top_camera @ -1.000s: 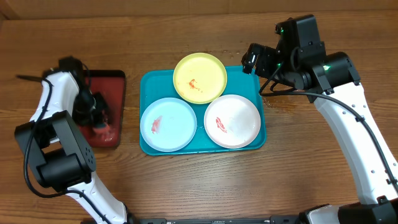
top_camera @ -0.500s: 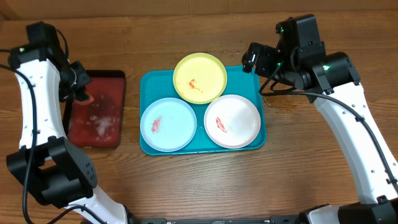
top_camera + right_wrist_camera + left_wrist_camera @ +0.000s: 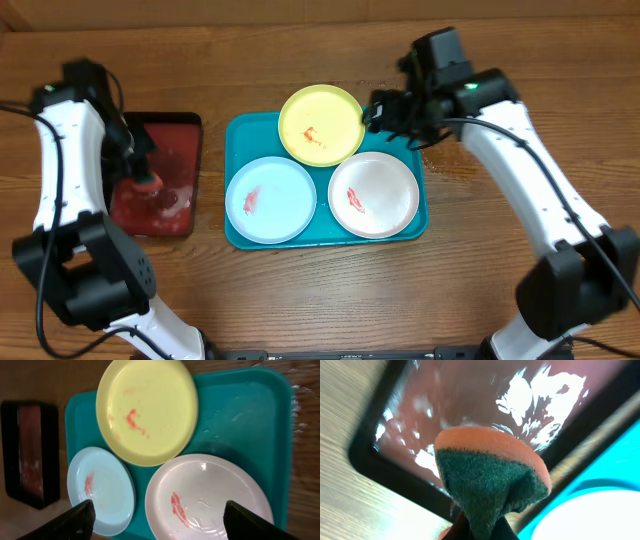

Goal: Clean dirty plates on tray and stack at the side
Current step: 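Grip the light blue plate rim with the right gripper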

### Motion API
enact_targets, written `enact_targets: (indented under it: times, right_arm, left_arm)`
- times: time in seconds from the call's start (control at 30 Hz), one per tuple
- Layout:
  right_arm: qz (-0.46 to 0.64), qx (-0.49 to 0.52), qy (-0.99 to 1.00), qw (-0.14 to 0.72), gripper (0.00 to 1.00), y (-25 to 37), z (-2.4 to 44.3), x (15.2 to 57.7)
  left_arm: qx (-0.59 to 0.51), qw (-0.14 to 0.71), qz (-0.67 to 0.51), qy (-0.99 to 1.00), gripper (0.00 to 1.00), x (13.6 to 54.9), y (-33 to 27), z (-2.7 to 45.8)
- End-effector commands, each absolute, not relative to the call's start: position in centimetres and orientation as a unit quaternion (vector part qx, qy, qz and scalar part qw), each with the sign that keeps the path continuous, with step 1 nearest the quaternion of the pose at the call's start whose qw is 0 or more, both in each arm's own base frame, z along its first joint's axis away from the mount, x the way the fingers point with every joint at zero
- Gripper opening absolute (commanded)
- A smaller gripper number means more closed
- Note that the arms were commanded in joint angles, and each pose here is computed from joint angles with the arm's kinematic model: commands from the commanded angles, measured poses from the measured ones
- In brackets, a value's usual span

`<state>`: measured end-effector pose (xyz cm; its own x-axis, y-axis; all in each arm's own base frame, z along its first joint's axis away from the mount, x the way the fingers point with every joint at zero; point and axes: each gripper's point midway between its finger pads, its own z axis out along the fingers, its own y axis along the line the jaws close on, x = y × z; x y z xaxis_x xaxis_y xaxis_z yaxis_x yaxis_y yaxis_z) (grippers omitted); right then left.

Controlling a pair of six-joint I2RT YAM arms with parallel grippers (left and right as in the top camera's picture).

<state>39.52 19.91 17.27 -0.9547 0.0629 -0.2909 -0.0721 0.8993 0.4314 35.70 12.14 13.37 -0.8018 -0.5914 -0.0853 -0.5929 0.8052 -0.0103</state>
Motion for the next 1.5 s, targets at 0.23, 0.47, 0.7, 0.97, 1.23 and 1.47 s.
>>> enact_targets:
  times: [0.23,0.47,0.7,0.97,1.23,1.47]
  right_arm:
    - [0.204,-0.104,0.965,0.129,0.72,28.7,12.1,37.4]
    - [0.146,-0.138,0.974,0.104,0.72,31.4,6.1,35.8]
    - [0.14,-0.145,0.975,0.09,0.65,32.1,4.0,35.5]
    - [0.136,-0.144,0.977,0.075,0.53,32.3,2.0,35.3]
    - [0.131,-0.14,0.979,0.065,0.4,32.3,0.6,35.2]
    - [0.129,-0.132,0.981,0.06,0.28,32.3,-0.1,35.2]
  left_arm:
    - [-0.259,0.1,-0.044,0.96,0.04,36.6,6.8,18.8]
    - [-0.202,0.035,-0.044,0.978,0.04,35.0,2.0,13.6]
    - [-0.178,0.014,-0.042,0.983,0.04,33.9,0.2,9.9]
    - [-0.176,0.012,-0.042,0.984,0.05,33.8,0.2,9.2]
    - [-0.167,0.018,-0.047,0.985,0.04,34.1,-0.5,9.2]
    - [-0.149,0.023,-0.084,0.985,0.04,34.6,-3.0,8.9]
